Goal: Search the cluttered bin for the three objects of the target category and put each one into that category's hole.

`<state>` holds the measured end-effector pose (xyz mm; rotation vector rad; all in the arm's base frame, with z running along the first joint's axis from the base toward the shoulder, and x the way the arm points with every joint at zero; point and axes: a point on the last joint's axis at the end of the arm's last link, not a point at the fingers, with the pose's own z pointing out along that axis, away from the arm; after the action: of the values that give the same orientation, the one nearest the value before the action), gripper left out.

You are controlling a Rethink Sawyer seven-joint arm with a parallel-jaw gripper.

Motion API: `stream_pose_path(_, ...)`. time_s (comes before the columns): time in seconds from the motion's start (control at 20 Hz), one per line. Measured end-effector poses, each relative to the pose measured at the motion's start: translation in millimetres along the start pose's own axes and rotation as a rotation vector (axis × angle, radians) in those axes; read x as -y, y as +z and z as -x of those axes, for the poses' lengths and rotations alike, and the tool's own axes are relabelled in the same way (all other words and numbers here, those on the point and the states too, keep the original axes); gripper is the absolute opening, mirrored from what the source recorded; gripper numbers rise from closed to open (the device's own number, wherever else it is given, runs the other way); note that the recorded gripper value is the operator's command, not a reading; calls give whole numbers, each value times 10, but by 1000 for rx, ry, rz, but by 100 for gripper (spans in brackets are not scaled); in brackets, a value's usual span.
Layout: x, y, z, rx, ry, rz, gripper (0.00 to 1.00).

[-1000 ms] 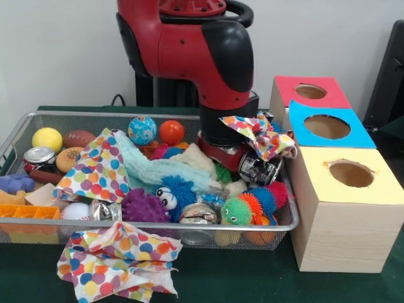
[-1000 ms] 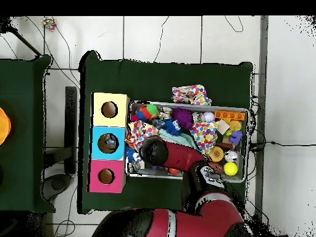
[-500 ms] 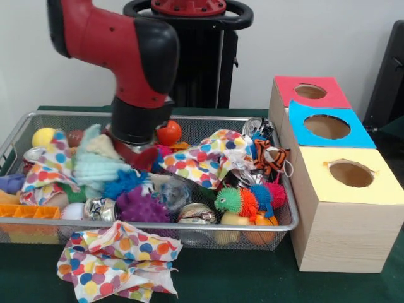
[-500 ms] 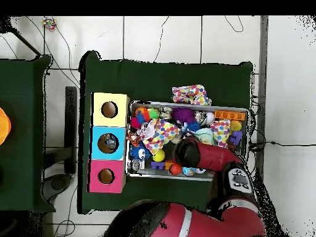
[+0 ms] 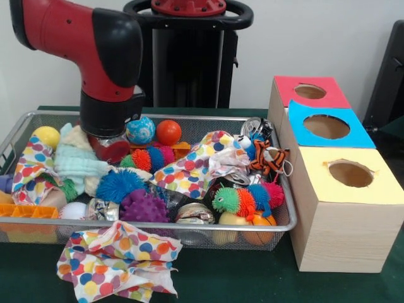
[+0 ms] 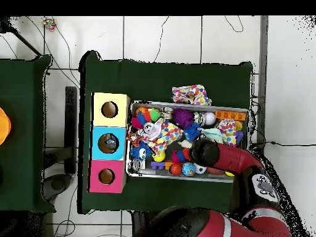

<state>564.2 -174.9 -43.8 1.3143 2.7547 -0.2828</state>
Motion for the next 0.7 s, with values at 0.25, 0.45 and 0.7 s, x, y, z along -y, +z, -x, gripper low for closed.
stream_pose_path(0.25,-2,-8,36,-27,12,-2,100)
stream_pose_path(0.45,7,-44,84,-57,30,0,100)
stream_pose_path(0.7,13,-92,167,-41,0,-6,100)
